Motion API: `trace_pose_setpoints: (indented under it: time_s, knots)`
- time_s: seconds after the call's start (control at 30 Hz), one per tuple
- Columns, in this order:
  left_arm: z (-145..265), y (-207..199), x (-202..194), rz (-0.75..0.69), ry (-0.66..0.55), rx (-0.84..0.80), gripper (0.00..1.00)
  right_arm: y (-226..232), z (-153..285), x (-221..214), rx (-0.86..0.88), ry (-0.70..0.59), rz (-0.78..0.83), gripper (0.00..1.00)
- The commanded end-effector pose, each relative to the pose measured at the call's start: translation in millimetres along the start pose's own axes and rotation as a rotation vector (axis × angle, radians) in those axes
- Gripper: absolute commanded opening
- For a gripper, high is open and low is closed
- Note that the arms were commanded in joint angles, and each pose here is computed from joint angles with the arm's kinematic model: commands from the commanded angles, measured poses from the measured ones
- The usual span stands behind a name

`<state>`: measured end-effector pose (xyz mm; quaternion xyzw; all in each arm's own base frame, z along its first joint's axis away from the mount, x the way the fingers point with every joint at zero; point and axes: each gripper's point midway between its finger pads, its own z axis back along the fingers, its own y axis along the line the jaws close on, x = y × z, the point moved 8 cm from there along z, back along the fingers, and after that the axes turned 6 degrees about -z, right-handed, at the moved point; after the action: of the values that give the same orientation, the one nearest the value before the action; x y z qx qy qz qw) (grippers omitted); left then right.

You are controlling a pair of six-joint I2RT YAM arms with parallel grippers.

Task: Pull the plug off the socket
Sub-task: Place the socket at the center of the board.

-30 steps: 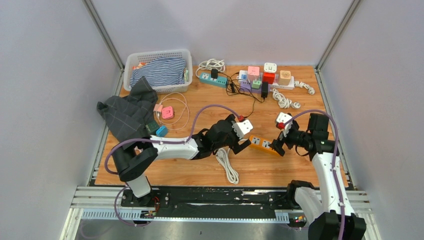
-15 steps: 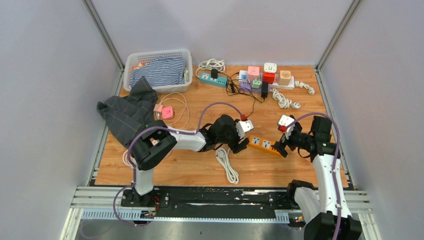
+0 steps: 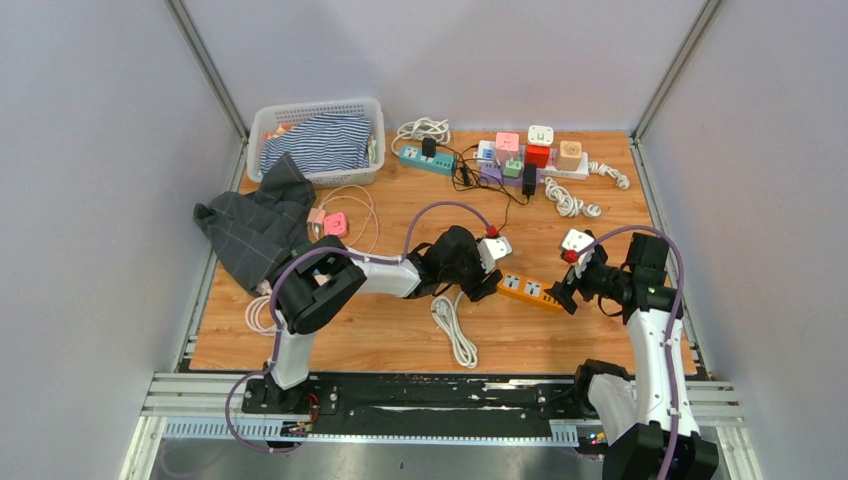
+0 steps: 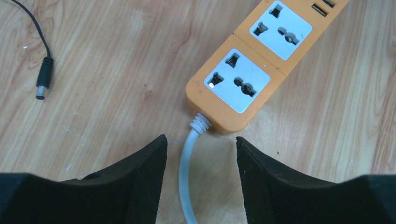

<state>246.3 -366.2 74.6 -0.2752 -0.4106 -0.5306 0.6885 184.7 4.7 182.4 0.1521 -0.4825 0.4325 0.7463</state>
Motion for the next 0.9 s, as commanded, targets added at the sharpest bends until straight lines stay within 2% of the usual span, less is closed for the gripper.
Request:
trace_pose_setpoints:
  time_s: [0.0,0.43,0.63,0.87]
  knots:
    - [-7.2,-0.2,-6.4,0.007,0.019,-0.033,0.57,7.5,0.5,-4.1,0.029,-0.023,-0.030,0.97]
    - [-13.3,-6.7,-13.2,0.003,0.045,-0.069,0.36,8.4,2.2,-1.2,0.030,-0.045,-0.028,0.97]
    - [-12.9,-13.0,-13.8,-0.028,0.052,-0.078,0.19,9.1,2.3,-1.7,0.032,-0.050,-0.026,0.97]
    - [-9.1,-17.8,-11.2,-0.054,0.047,-0.079,0.07,10.2,2.7,-0.7,0.036,-0.057,-0.023,0.97]
